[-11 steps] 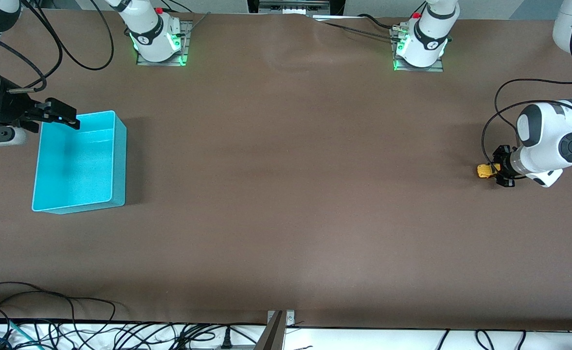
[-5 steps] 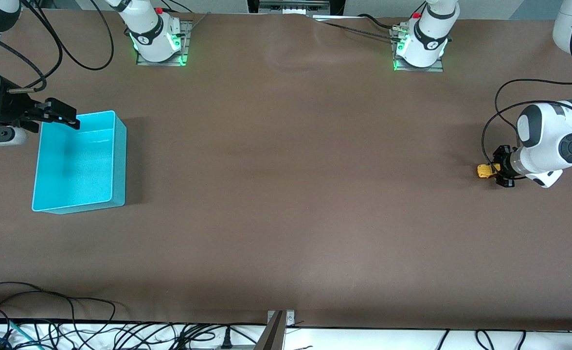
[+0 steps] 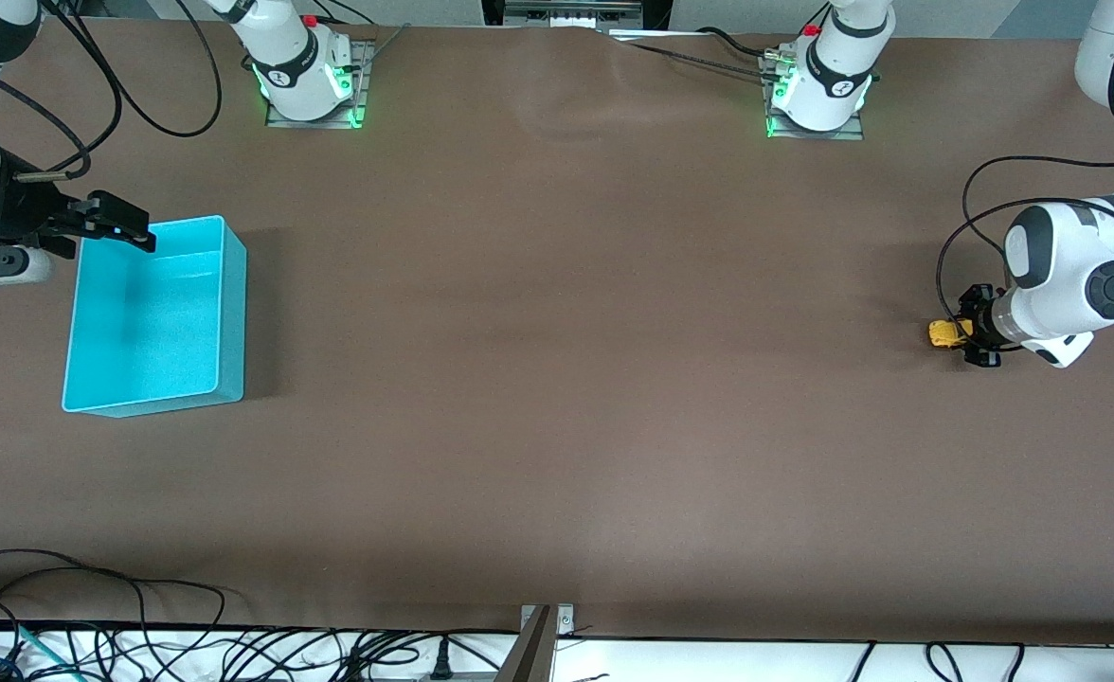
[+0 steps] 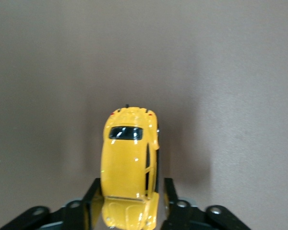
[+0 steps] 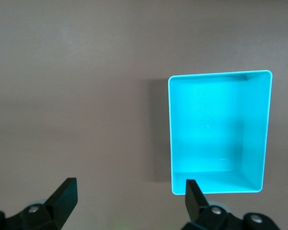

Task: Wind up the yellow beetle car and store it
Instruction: 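Open the left gripper, releasing the car to roll toward the cyan box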

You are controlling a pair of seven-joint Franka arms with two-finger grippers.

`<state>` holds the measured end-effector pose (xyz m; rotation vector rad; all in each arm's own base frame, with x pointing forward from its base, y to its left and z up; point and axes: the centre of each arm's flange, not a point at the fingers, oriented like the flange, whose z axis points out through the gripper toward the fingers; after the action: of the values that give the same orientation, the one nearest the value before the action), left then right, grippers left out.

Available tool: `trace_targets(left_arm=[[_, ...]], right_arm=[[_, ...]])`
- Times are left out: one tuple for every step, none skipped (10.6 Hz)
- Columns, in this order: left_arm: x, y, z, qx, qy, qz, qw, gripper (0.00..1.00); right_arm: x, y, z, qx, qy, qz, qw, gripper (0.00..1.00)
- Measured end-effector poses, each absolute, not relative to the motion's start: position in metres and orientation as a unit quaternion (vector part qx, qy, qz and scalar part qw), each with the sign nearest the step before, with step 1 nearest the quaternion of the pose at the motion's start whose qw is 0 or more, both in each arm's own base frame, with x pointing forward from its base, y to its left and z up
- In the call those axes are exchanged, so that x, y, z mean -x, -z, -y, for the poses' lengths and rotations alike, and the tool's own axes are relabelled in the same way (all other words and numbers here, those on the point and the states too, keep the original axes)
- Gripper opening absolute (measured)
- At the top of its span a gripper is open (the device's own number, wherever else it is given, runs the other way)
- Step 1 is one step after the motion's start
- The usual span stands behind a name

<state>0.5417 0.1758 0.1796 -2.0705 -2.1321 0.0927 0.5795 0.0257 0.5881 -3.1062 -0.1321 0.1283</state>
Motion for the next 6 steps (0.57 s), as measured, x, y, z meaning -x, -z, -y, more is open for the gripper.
trace_targets(left_arm=[[-0.544, -0.1795, -0.1765, 0.694, -0.03, 0.714, 0.083, 0.63], [-0.5463, -0.1819, -0.1775, 0.694, -0.028, 0.715, 0.082, 0.7], [-0.5485, -0.1842, -0.1785, 0.694, -0.026, 0.715, 0.082, 0.82], [-0.5495, -0.1854, -0.179, 0.694, -0.026, 0.715, 0.082, 0.89], [-0.5493, -0.1854, -0.1791, 0.693, -0.027, 0.715, 0.083, 0.89], [-0.5489, -0.1851, -0.1789, 0.693, -0.029, 0.715, 0.084, 0.89]], right_arm=[[-0.5795, -0.5881, -0.0257, 0.998, -0.041, 0.043, 0.015, 1.0], [-0.5796, -0.5881, -0.0255, 0.998, -0.041, 0.043, 0.015, 1.0], [-0.5796, -0.5881, -0.0254, 0.998, -0.041, 0.044, 0.015, 1.0], [-0.5796, -0.5881, -0.0254, 0.998, -0.041, 0.044, 0.015, 1.0], [-0.5796, -0.5881, -0.0254, 0.998, -0.041, 0.044, 0.015, 1.0], [-0.5796, -0.5881, -0.0253, 0.998, -0.041, 0.044, 0.015, 1.0]])
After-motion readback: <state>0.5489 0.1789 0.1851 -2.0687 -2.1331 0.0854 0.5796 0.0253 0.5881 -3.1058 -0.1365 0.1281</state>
